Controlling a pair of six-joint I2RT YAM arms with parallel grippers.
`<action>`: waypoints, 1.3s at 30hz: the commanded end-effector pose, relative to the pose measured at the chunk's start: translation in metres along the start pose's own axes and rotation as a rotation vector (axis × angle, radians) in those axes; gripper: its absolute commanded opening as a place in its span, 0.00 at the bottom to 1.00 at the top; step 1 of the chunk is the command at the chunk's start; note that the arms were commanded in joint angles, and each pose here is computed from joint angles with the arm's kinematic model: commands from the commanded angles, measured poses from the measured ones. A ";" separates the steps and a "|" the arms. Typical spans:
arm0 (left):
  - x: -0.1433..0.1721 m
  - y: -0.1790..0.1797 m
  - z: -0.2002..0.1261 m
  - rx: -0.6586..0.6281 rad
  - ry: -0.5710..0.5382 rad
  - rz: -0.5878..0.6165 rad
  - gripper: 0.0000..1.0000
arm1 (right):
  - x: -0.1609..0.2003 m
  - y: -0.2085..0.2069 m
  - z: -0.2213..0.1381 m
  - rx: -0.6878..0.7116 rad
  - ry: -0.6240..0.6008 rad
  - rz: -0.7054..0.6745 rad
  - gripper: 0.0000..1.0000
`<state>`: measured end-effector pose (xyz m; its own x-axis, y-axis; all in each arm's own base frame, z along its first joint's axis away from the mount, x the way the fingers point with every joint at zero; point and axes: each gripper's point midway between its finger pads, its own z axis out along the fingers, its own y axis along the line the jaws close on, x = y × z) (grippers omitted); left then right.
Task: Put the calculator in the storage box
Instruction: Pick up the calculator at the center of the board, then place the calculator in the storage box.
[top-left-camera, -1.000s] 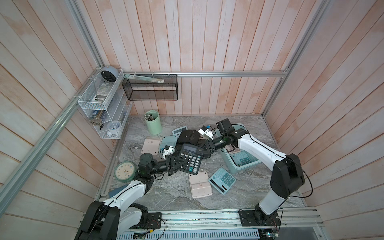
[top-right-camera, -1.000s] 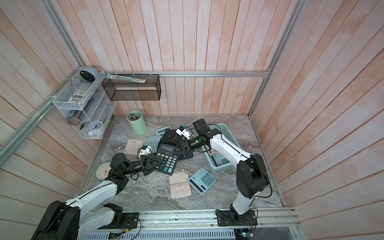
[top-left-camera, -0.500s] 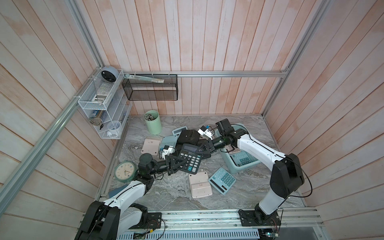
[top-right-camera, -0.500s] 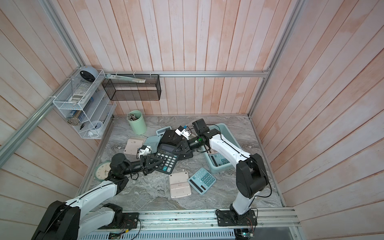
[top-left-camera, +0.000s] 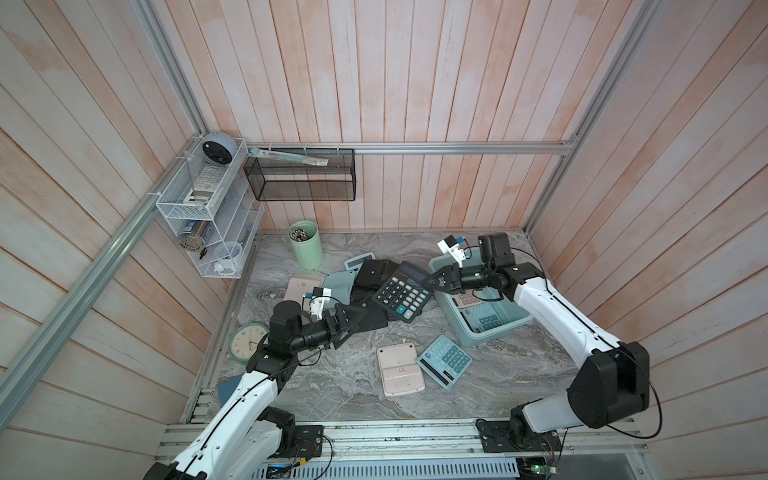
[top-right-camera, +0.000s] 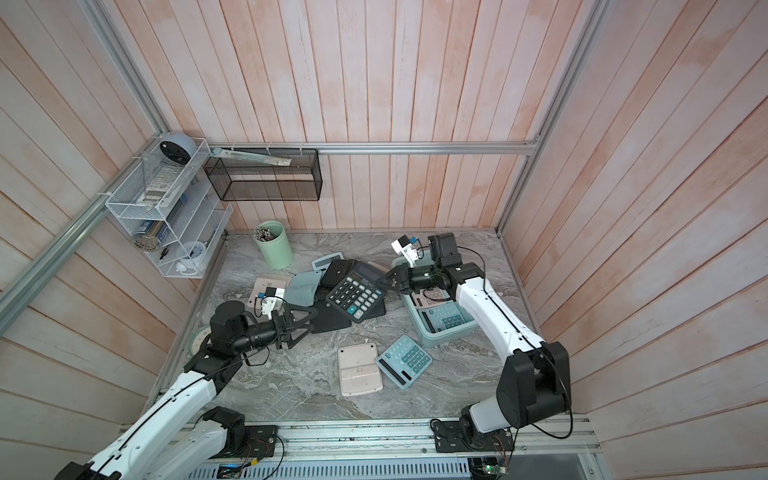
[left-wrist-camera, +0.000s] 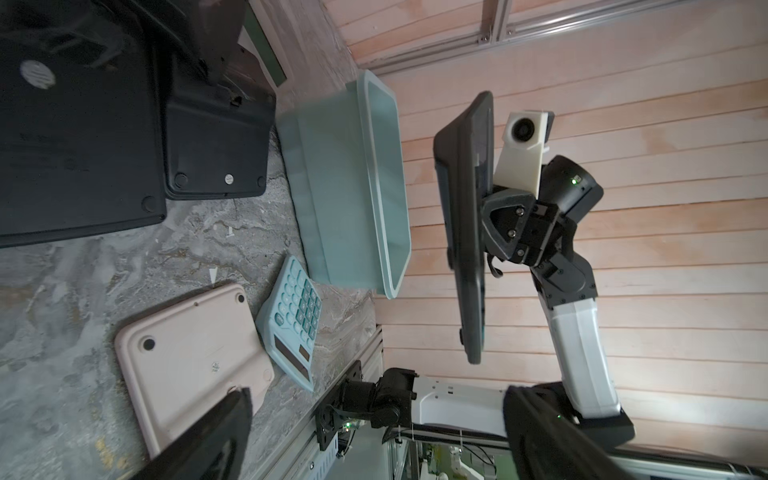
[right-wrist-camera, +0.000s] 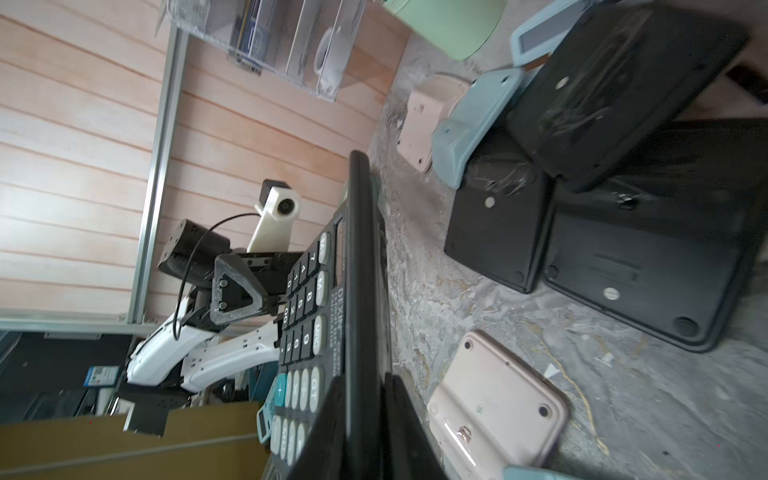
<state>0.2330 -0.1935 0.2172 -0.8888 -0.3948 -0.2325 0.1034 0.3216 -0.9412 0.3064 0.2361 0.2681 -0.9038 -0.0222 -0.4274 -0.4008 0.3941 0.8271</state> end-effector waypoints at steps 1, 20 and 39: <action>0.000 0.037 -0.006 -0.175 -0.041 0.010 1.00 | -0.018 -0.015 -0.036 0.123 -0.145 0.014 0.00; -0.032 0.009 0.054 -0.237 -0.110 0.109 1.00 | -0.045 -0.108 -0.171 0.910 -0.512 0.004 0.00; -0.062 -0.013 0.136 -0.284 -0.073 0.148 1.00 | -0.053 -0.104 -0.178 0.944 -0.539 -0.068 0.00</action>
<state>0.3358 -0.2871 0.2088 -0.8545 -0.3747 -0.3598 0.0801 0.5894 -0.8039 0.3666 0.0310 0.2469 -0.6681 0.2577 -0.6980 0.0778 0.9572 0.2788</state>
